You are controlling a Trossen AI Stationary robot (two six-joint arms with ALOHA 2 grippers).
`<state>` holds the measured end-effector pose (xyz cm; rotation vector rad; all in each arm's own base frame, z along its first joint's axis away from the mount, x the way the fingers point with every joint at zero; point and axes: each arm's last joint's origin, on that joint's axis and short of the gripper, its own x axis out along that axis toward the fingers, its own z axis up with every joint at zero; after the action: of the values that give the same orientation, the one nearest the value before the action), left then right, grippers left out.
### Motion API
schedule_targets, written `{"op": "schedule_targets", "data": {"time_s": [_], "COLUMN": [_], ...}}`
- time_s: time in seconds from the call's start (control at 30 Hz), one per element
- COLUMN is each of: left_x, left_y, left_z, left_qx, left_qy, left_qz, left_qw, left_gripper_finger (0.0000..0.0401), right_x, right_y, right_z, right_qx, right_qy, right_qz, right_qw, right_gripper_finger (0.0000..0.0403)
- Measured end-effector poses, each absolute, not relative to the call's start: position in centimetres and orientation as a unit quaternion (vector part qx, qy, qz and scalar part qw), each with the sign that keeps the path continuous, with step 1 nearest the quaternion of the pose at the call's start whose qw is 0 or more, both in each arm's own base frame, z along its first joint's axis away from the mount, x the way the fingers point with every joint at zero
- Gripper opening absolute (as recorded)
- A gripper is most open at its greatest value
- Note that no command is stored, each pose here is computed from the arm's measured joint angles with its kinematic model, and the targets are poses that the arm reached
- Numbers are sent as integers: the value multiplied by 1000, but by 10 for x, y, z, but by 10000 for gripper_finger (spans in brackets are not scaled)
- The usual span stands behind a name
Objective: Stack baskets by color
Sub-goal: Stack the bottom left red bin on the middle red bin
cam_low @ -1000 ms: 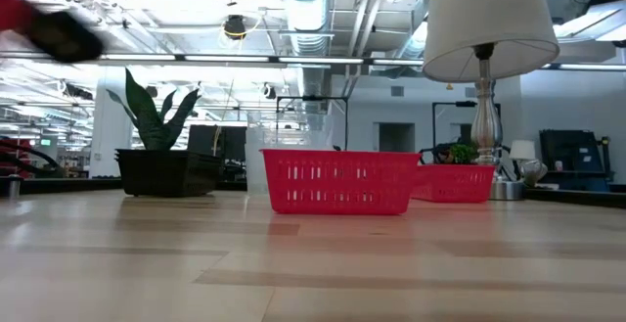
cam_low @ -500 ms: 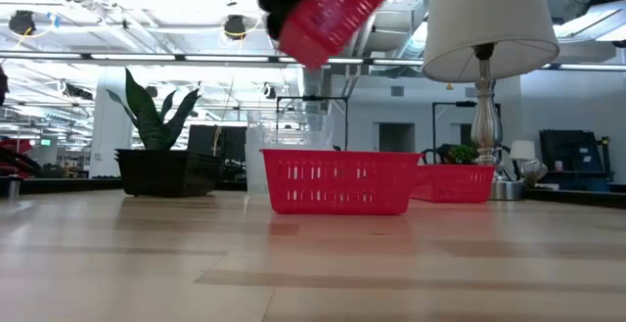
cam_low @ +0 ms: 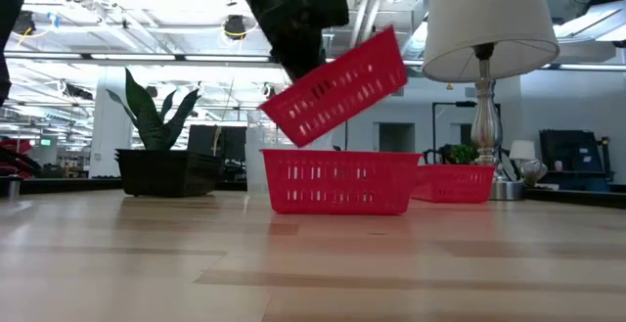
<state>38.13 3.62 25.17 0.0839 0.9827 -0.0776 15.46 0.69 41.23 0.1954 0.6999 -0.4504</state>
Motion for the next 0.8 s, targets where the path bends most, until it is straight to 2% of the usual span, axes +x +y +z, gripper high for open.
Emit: {"op": "schedule_targets", "data": {"time_s": [0.3, 0.63, 0.8], "left_x": [370, 362, 355], "left_y": [33, 35, 38], "left_z": [227, 225, 224], "left_qx": [53, 49, 9], "left_qy": [547, 587, 616], "left_qz": [-60, -38, 13], "left_qw": [834, 808, 787], "left_gripper_finger": [0, 0, 0], "right_x": [156, 161, 164], "right_y": [8, 8, 9], "right_z": [413, 410, 408], "right_qx": [88, 99, 104], "right_qy": [335, 340, 346], "right_qz": [-226, -232, -235], "right_qw": [911, 906, 902], "right_gripper_finger": [265, 265, 265]}}
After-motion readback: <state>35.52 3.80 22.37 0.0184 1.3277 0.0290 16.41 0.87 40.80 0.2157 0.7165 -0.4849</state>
